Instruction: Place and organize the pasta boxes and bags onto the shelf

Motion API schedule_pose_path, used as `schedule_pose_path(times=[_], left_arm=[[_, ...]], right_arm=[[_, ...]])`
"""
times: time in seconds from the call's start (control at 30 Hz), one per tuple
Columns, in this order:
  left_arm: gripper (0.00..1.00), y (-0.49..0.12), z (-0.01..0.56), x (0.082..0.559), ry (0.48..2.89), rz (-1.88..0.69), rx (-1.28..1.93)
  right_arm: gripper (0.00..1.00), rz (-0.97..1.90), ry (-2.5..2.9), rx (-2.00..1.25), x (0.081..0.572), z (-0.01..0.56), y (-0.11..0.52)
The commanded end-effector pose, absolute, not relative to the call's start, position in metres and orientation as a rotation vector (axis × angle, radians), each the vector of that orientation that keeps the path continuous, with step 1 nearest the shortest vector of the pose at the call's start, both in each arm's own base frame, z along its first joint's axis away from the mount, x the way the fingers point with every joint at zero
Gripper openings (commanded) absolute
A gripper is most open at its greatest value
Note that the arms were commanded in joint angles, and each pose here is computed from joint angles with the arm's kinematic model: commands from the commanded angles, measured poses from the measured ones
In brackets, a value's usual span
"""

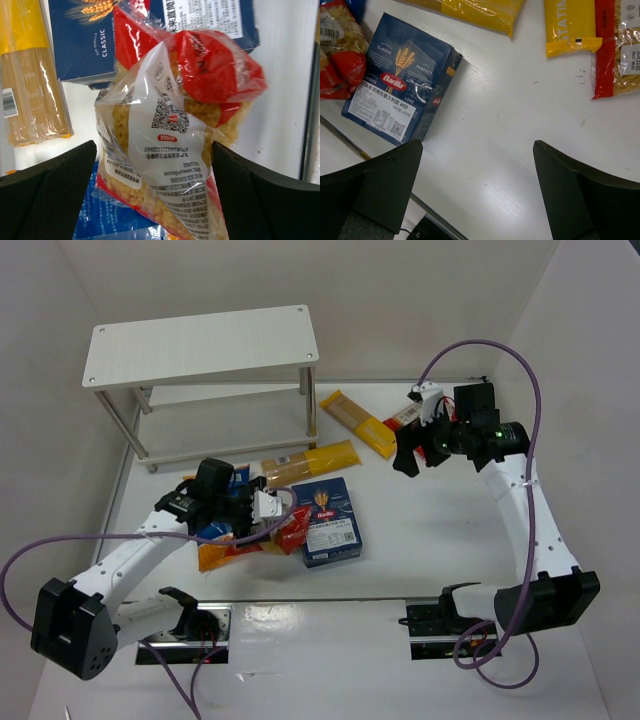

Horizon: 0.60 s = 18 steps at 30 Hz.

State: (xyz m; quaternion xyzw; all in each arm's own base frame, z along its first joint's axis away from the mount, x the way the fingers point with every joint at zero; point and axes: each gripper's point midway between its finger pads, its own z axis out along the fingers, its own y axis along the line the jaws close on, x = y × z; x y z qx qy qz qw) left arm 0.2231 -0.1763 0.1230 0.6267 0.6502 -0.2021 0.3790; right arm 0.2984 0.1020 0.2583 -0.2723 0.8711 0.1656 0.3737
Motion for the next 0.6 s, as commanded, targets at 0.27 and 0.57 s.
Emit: schedule_pose_path(times=[0.27, 0.57], left_arm=[[1.00, -0.188, 0.088, 0.230, 1.728, -0.578, 1.664], [0.00, -0.202, 0.078, 0.240, 1.865, -0.688, 1.699]], right_arm=[[1.00, 0.419, 2.154, -0.710, 0.300, 0.269, 0.101], [1.00, 0.406, 2.168, -0.696, 0.296, 0.261, 0.096]])
